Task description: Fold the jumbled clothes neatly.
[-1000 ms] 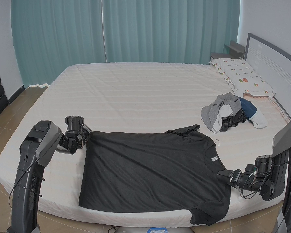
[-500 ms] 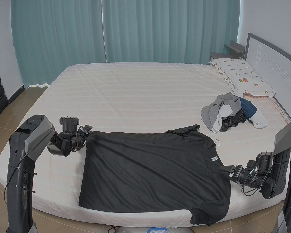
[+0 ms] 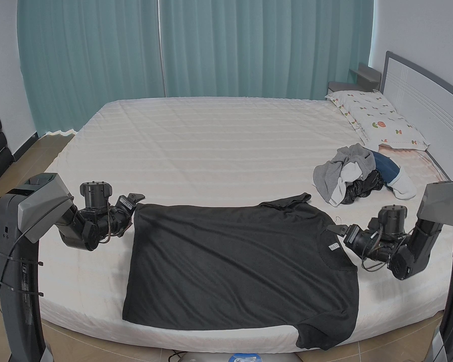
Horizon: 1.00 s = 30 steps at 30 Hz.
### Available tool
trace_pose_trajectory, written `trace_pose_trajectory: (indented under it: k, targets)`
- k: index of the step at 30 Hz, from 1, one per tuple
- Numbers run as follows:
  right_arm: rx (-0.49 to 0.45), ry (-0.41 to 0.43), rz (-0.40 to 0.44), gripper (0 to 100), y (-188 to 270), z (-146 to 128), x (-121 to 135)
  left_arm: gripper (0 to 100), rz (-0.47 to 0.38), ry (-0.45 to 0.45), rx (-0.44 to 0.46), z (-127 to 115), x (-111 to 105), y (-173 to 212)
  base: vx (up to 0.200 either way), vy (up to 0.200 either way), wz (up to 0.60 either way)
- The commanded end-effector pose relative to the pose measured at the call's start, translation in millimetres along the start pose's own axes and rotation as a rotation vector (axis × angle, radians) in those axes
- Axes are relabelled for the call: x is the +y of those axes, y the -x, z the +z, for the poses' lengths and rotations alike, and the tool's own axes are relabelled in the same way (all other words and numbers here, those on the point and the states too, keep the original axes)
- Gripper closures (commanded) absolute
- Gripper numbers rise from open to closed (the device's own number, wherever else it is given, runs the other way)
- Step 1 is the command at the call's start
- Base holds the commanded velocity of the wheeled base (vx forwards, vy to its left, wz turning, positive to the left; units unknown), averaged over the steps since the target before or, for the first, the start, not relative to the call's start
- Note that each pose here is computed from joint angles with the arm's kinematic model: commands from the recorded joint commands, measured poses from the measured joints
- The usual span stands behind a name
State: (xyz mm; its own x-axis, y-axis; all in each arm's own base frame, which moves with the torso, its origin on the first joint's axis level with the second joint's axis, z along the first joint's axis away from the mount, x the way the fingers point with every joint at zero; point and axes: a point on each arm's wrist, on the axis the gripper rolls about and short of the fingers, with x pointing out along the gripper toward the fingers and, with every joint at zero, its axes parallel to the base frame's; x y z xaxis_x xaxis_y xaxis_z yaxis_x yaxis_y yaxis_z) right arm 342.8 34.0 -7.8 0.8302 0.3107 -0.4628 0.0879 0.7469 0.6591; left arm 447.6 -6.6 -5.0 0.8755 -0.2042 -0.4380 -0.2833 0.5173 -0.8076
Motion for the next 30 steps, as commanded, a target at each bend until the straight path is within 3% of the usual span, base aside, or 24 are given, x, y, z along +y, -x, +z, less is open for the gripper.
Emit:
trace_pose_trajectory:
  k: [1,3,7,11,16,17,20,30]
  targets:
    - [-0.029,0.058,0.031,0,-53.3,19.4,63.6,0,-0.022,0.002,0.013,-0.9,-4.3,6.1,0.000,0.000,0.00]
    - [-0.023,0.064,0.044,0,-69.7,16.0,73.4,0,-0.017,0.001,0.016,-1.9,-2.9,6.6,0.000,0.000,0.00]
    - [-0.026,0.089,-0.018,0,-105.4,6.9,89.8,0,-0.017,-0.002,0.017,-3.7,-3.5,5.9,0.000,0.000,0.00]
    - [-0.025,0.090,-0.032,0,-121.5,14.2,99.6,0,-0.015,-0.004,0.018,-4.5,-3.2,5.5,0.000,0.000,0.00]
    - [-0.034,0.085,-0.077,0,-141.2,15.7,89.7,0,-0.014,-0.005,0.016,-5.0,-3.6,5.3,0.000,0.000,0.00]
    - [-0.084,0.084,-0.131,0,-156.9,26.0,73.6,0,-0.013,-0.007,0.018,-6.4,-3.7,4.8,0.000,0.000,0.00]
    - [-0.096,0.089,-0.158,0,-164.2,34.2,62.6,0,-0.011,-0.009,0.018,-6.7,-2.9,4.1,0.000,0.000,0.00]
    - [-0.140,0.131,-0.180,0,-177.3,50.1,39.3,0,-0.016,-0.016,0.020,-8.6,-4.8,3.5,0.000,0.000,0.00]
